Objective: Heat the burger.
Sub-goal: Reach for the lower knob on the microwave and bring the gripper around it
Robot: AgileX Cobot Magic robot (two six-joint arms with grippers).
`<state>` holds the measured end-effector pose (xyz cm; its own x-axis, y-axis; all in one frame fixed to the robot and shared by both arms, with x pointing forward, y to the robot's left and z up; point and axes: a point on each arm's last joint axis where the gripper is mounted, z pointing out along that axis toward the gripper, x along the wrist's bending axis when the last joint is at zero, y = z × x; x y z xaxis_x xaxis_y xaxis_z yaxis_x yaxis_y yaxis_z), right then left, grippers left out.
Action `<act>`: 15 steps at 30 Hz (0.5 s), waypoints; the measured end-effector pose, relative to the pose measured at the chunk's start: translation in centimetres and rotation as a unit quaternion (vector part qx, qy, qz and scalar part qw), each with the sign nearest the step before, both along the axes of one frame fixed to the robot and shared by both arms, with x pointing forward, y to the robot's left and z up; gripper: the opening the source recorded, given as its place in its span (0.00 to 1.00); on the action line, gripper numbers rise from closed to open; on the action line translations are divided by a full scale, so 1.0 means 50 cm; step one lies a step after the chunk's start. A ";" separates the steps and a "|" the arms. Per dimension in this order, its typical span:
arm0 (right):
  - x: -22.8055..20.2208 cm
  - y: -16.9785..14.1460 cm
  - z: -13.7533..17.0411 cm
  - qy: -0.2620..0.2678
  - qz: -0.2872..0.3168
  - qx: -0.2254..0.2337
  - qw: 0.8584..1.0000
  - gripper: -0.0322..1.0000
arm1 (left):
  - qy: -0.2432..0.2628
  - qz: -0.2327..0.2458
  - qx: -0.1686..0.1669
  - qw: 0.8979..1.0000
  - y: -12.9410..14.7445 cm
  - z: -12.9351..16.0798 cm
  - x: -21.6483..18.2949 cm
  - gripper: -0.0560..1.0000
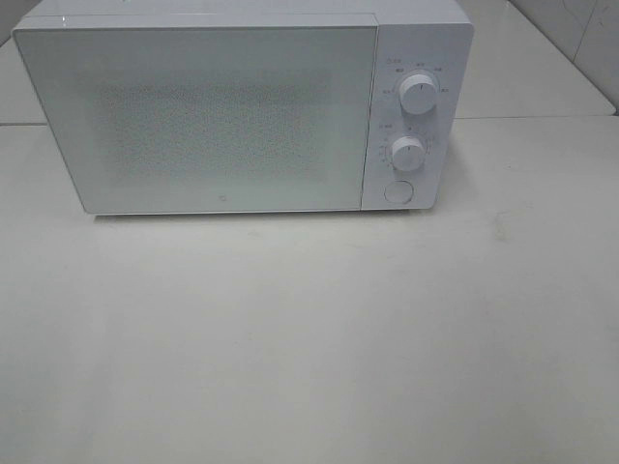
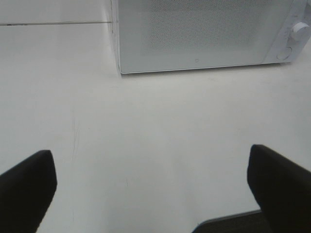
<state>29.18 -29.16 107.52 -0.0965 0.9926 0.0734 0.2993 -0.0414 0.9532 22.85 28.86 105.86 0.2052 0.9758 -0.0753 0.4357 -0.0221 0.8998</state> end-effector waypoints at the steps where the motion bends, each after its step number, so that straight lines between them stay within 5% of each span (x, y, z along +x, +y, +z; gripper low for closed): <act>1: 0.007 0.001 0.002 -0.006 0.000 0.001 1.000 0.77 | 0.000 0.000 0.000 1.000 0.000 0.000 0.000 0.99; 15: 0.117 0.011 -0.006 0.001 -0.005 0.003 1.000 0.77 | 0.000 0.000 0.000 1.000 0.000 0.000 0.000 0.99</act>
